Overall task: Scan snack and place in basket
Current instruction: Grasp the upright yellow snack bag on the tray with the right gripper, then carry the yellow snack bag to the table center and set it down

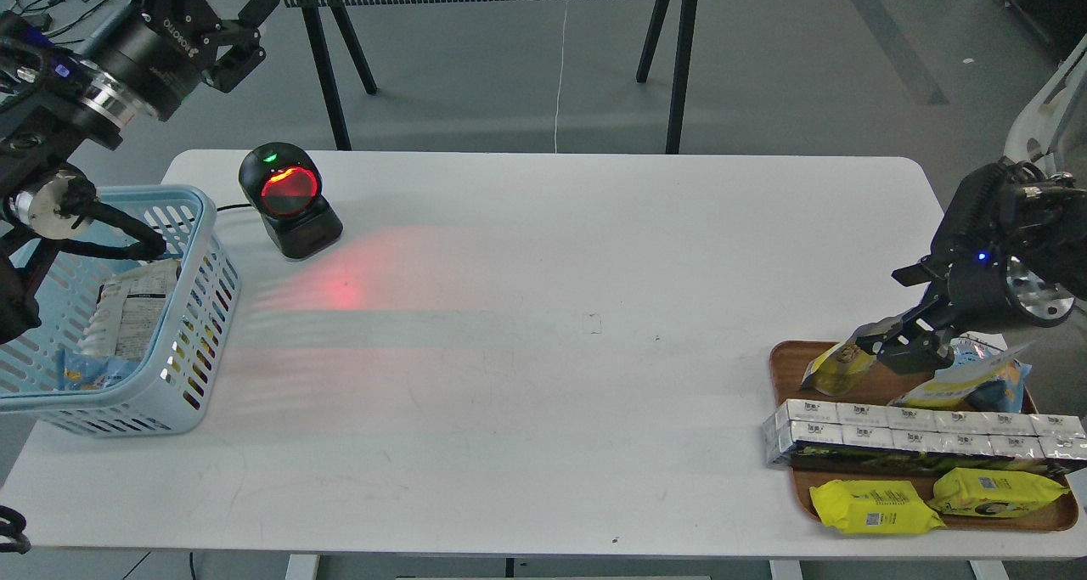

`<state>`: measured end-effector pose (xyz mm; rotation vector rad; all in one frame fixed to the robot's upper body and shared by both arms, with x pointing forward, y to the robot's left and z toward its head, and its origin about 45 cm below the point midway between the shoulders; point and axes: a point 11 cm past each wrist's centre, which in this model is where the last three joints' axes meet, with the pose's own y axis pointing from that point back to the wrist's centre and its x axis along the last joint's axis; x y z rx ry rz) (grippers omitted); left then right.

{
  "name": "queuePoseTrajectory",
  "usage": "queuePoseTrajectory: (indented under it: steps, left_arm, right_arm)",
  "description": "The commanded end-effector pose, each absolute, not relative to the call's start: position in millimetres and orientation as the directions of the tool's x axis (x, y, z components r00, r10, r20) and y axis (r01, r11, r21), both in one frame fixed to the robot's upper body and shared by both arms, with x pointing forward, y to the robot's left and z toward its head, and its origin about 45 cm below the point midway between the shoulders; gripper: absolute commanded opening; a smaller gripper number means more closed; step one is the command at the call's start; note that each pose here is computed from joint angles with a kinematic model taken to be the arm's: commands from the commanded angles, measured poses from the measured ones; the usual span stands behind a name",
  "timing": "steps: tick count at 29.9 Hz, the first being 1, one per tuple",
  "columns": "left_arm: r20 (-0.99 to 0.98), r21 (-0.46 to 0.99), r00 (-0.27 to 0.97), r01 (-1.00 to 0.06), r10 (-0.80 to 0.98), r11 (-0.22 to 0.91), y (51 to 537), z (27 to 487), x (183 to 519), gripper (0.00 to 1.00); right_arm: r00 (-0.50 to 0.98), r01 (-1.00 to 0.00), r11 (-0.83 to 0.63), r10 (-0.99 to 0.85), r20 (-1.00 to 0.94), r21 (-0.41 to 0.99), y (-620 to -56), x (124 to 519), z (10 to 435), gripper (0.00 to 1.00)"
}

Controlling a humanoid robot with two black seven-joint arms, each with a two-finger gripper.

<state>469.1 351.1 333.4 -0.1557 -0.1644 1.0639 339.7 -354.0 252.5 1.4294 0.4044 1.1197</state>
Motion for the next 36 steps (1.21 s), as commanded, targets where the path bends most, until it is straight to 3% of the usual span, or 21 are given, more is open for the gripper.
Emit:
queuePoseTrajectory:
  steps: [1,3,6,9,15,18,28,36]
  left_arm:
    - [0.062,-0.204,0.469,-0.858,0.881,0.471,354.6,333.8,468.7,1.0]
    - [0.064,-0.203,0.467,-0.859,0.882,0.47,356.0,334.3,468.5,1.0]
    - [0.067,-0.202,0.463,-0.861,0.884,0.466,358.6,335.0,468.2,1.0]
    - [0.067,-0.201,0.461,-0.862,0.885,0.465,358.8,334.4,468.4,1.0]
    - [0.054,-0.197,0.471,-0.859,0.88,0.472,352.6,328.4,468.5,1.0]
    - [0.054,-0.197,0.471,-0.859,0.88,0.472,352.6,328.4,468.5,1.0]
    - [0.054,-0.198,0.471,-0.859,0.881,0.471,352.7,328.7,468.6,1.0]
    - [0.052,-0.197,0.471,-0.859,0.88,0.472,352.2,327.8,468.4,1.0]
  right_arm:
    - [0.475,-0.329,-0.236,0.796,0.376,0.914,-342.0,343.2,234.2,0.82]
    - [0.477,-0.314,-0.242,0.796,0.373,0.918,-339.3,340.5,228.5,0.71]
    - [0.483,-0.302,-0.241,0.795,0.366,0.922,-340.2,337.0,223.8,0.65]
    - [0.485,-0.3,-0.241,0.795,0.365,0.923,-340.5,336.2,222.7,0.42]
    - [0.484,-0.305,-0.239,0.795,0.366,0.922,-341.5,337.0,224.9,0.21]
    - [0.485,-0.311,-0.238,0.793,0.369,0.92,-343.1,337.4,226.9,0.01]
    - [0.476,-0.374,-0.247,0.776,0.414,0.894,-346.7,349.1,248.8,0.0]
    - [0.386,-0.49,-0.319,0.755,0.53,0.811,-323.5,377.5,297.9,0.0]
